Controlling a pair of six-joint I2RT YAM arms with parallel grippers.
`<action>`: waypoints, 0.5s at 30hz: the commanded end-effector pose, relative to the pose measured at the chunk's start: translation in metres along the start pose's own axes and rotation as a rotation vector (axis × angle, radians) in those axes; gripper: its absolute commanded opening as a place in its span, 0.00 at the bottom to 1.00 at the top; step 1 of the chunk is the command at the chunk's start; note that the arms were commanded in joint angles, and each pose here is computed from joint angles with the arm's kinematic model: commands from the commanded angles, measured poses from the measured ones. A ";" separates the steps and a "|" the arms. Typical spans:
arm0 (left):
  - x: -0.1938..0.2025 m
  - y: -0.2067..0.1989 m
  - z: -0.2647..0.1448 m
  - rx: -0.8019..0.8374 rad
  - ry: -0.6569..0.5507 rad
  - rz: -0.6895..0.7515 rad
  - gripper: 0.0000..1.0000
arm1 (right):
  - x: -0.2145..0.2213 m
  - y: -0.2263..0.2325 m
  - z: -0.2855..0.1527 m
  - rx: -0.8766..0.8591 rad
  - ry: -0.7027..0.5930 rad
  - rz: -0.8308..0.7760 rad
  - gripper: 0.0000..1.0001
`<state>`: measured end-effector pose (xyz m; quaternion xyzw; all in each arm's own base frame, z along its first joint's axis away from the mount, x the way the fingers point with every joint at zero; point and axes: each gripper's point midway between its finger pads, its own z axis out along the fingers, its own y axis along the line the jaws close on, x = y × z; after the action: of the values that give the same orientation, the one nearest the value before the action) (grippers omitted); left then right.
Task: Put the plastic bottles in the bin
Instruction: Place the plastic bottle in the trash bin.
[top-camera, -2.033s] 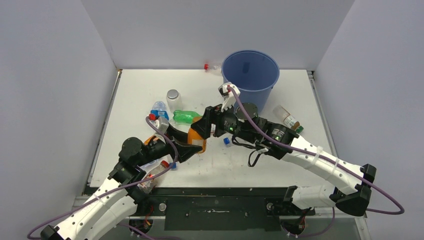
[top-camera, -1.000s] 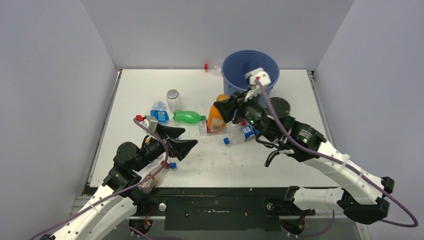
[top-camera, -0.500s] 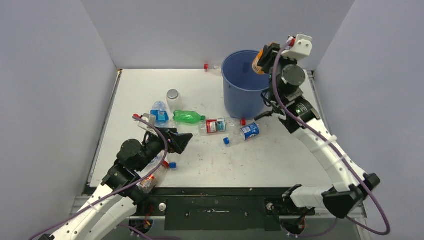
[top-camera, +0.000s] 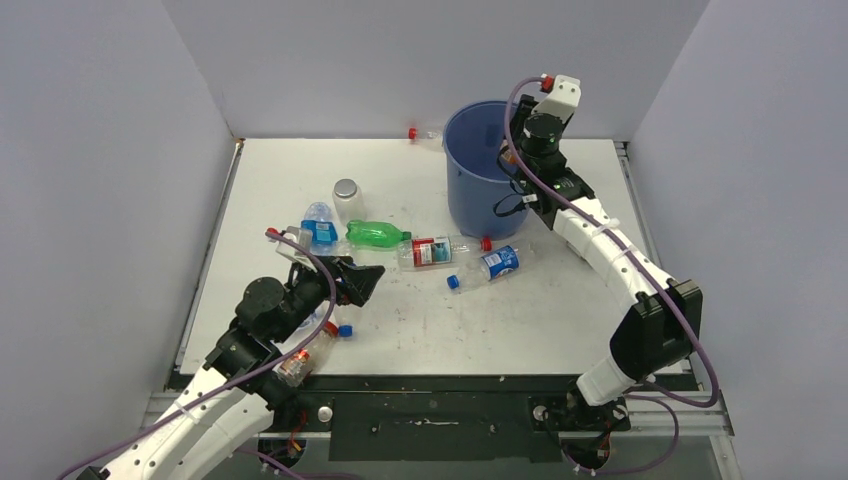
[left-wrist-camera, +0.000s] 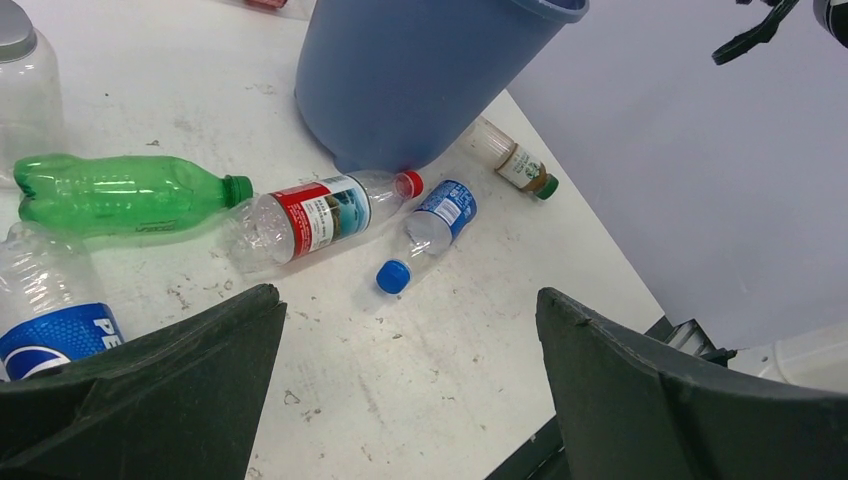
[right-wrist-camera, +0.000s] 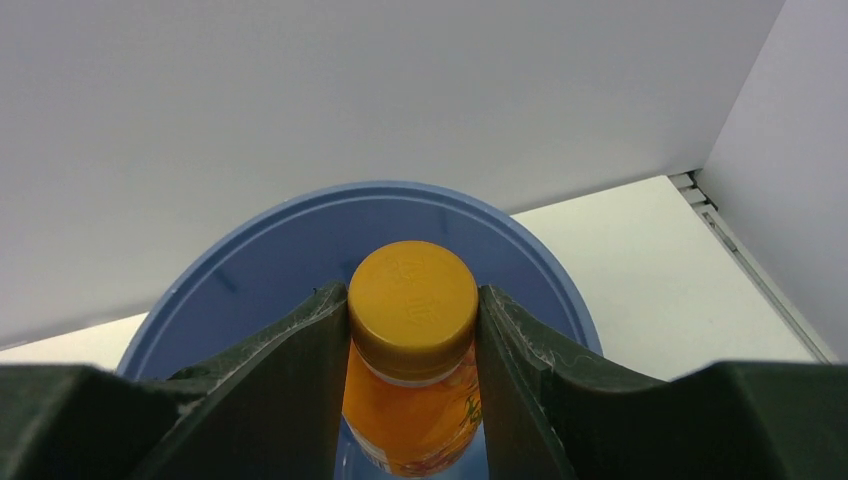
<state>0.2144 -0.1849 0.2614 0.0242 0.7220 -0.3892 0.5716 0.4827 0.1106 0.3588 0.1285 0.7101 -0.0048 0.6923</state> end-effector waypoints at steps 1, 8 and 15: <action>-0.017 -0.007 -0.001 0.006 -0.042 0.001 0.96 | -0.006 0.001 0.001 -0.019 -0.013 0.051 0.50; -0.016 -0.006 0.000 -0.002 -0.032 0.004 0.96 | -0.032 -0.005 -0.017 -0.043 -0.035 0.080 0.83; -0.016 -0.003 0.000 -0.017 -0.031 0.012 0.96 | -0.042 -0.015 -0.073 -0.104 0.015 0.236 0.87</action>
<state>0.2171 -0.1833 0.2518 0.0196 0.7353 -0.3761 0.5634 0.4561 0.1098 0.3655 0.1348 0.7244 0.0422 0.6748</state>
